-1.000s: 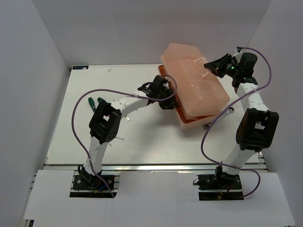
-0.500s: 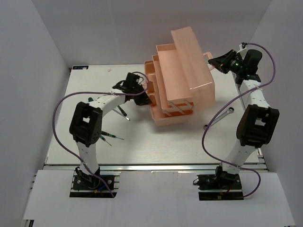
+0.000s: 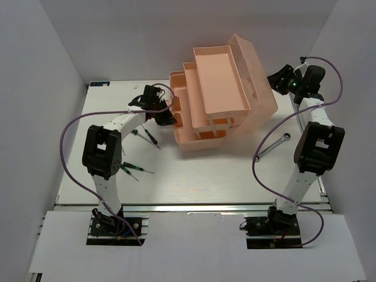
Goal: Sort the tools into containers
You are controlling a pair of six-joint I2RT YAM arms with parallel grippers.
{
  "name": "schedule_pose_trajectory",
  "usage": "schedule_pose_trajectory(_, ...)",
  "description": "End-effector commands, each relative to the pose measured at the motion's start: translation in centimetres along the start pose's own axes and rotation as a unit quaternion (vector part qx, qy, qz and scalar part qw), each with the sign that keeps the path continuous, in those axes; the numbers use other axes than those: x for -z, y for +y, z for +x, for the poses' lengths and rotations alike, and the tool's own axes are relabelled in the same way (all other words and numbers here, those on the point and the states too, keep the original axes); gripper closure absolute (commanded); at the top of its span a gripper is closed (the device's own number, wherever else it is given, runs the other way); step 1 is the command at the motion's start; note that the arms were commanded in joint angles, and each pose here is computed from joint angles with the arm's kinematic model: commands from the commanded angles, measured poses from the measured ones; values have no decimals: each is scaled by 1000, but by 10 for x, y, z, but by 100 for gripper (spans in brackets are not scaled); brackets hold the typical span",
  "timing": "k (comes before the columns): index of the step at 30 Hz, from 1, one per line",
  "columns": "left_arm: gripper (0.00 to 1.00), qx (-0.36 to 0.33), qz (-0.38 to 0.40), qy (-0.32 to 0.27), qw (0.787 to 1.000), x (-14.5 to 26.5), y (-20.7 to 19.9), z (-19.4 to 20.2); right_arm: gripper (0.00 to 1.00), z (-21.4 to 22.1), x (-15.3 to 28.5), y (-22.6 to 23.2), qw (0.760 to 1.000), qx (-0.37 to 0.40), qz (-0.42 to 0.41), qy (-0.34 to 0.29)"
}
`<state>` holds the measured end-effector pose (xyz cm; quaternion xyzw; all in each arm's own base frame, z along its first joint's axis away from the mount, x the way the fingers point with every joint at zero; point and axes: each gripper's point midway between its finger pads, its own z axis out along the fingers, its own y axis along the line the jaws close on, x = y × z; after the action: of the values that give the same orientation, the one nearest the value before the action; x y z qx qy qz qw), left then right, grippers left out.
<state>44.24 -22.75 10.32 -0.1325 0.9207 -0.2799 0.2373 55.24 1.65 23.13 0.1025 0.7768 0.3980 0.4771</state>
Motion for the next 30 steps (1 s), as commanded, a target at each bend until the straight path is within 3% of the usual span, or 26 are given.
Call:
schedule_pose_trajectory(1, 84, 17, -4, -15, 1000, -3, 6, -17, 42, -12, -5, 14, 997, 79, -10, -5)
schedule_pose_trajectory(9, 83, 20, -4, -18, 1000, 1, 15, -29, 39, -32, 9, -16, 978, 181, 102, -9)
schedule_pose_trajectory(15, 82, 23, 4, -10, 1000, -4, 18, -28, 38, -47, 29, -14, 965, 229, 125, -11)
schedule_pose_trajectory(23, 79, 22, 20, -11, 1000, -10, 12, -34, 35, -45, 91, 8, 941, 339, -1, 18)
schedule_pose_trajectory(25, 74, 23, 26, -15, 999, -9, 10, -39, 36, -39, 104, 24, 922, 381, -55, 32)
schedule_pose_trajectory(26, 70, 23, 30, -17, 999, -8, 8, -42, 36, -16, 119, 21, 929, 356, -65, 76)
schedule_pose_trajectory(27, 66, 23, 34, -19, 999, -7, 6, -44, 37, -21, 125, 26, 876, 466, -95, 80)
schedule_pose_trajectory(28, 58, 23, 42, -29, 998, -2, -1, -53, 39, -10, 135, 24, 856, 495, -105, 103)
schedule_pose_trajectory(29, 54, 22, 45, -35, 998, 2, -4, -58, 41, 29, 156, 27, 861, 464, -129, 161)
schedule_pose_trajectory(30, 52, 21, 51, -42, 998, 6, -8, -64, 45, 44, 165, 14, 797, 555, -150, 187)
